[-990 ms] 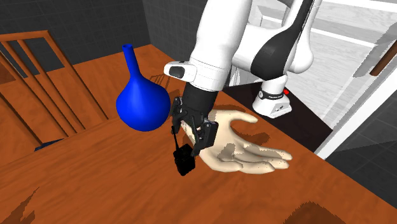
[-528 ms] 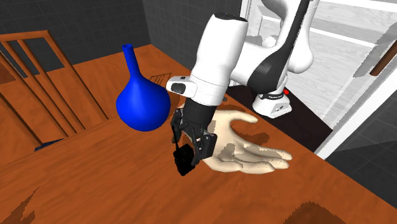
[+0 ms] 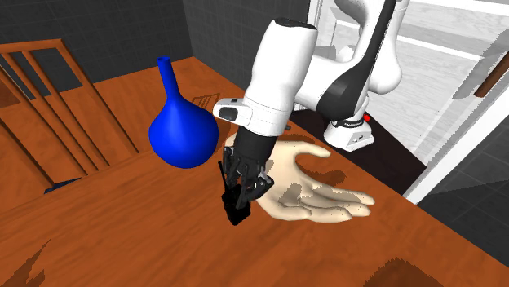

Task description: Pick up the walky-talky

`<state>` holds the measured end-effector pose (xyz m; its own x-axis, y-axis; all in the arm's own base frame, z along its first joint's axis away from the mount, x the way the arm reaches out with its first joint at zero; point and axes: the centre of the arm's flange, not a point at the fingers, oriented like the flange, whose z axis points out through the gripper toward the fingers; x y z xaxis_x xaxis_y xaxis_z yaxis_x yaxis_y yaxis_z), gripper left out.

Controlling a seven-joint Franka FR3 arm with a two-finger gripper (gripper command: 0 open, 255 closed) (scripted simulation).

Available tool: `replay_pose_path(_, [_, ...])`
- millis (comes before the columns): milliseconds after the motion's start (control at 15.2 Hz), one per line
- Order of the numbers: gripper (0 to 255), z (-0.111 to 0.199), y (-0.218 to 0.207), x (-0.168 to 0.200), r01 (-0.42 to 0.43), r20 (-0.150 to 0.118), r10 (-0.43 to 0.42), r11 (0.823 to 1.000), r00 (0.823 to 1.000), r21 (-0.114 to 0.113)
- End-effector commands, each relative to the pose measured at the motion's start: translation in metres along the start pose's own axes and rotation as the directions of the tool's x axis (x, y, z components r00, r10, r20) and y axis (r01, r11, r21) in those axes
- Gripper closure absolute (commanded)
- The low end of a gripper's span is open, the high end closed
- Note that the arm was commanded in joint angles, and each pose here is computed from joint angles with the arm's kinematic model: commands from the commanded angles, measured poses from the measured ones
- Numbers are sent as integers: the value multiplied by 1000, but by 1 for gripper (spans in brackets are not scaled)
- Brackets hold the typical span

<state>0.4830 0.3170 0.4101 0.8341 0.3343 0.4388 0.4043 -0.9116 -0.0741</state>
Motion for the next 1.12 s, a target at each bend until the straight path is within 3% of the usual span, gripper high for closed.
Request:
replay_pose_path(0, [255,1,-1,-1,1,2,-1,1000,1000,1])
replay_pose_path(1056, [255,-65,-6,32,1,2,-1,1000,1000,1])
